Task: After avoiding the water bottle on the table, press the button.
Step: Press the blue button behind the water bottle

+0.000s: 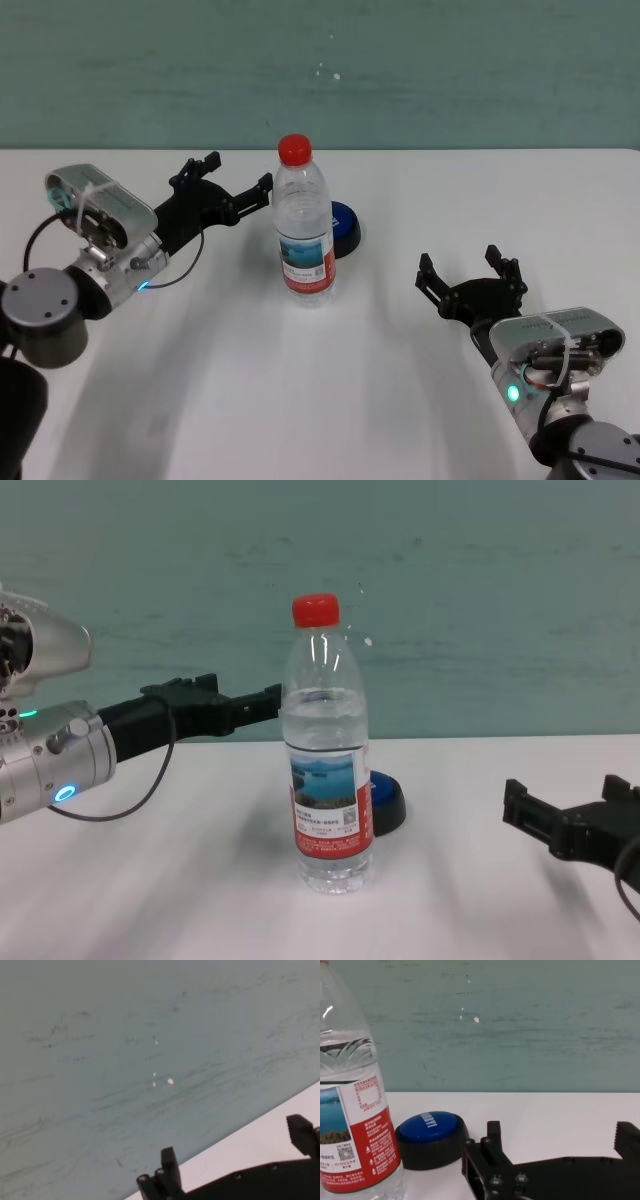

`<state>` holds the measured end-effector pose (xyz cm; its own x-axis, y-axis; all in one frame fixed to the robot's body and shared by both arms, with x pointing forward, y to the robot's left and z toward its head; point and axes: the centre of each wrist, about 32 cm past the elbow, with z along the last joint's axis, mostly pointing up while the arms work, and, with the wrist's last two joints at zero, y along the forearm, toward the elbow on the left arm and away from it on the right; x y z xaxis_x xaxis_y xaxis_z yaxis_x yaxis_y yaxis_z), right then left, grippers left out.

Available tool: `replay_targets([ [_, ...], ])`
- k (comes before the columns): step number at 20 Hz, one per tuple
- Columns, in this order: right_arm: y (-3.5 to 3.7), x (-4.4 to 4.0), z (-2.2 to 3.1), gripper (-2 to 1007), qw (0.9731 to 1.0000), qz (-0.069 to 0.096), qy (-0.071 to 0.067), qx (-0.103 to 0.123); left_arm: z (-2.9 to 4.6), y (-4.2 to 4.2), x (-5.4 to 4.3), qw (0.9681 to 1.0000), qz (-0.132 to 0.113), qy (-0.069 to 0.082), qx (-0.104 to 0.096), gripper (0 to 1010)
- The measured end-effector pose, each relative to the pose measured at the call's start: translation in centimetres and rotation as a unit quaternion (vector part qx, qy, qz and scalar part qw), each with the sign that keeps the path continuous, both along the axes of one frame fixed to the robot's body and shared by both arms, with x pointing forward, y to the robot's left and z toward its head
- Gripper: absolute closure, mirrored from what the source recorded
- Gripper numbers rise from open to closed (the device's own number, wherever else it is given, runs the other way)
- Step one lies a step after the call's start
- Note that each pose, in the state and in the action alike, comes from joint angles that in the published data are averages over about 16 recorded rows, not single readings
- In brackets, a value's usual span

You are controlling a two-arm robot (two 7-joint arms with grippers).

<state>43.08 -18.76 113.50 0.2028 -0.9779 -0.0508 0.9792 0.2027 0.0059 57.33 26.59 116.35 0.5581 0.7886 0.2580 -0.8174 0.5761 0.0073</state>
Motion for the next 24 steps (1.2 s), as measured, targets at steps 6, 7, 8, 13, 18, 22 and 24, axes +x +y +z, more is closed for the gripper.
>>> replay_targets([
  [6,0.0,0.0,0.0,1,1.0,0.0,0.0,0.0,-0.12,0.02,0.21,1.0,0.002,0.001,0.001,0],
  [7,0.0,0.0,0.0,1,1.0,0.0,0.0,0.0,-0.13,0.02,0.25,1.0,0.002,0.001,0.001,0],
  [8,0.0,0.0,0.0,1,1.0,0.0,0.0,0.0,-0.14,0.02,0.29,1.0,0.003,0.001,0.001,0],
  [13,0.0,0.0,0.0,1,1.0,0.0,0.0,0.0,-0.17,0.03,0.6,1.0,0.004,0.001,0.002,0],
  [18,0.0,0.0,0.0,1,1.0,0.0,0.0,0.0,-0.2,0.04,0.99,1.0,0.005,0.0,0.003,0],
  [22,0.0,0.0,0.0,1,1.0,0.0,0.0,0.0,-0.22,0.02,1.33,1.0,0.004,0.0,0.004,0],
  [24,0.0,0.0,0.0,1,1.0,0.0,0.0,0.0,-0.24,0.01,1.49,1.0,0.004,-0.001,0.005,0],
])
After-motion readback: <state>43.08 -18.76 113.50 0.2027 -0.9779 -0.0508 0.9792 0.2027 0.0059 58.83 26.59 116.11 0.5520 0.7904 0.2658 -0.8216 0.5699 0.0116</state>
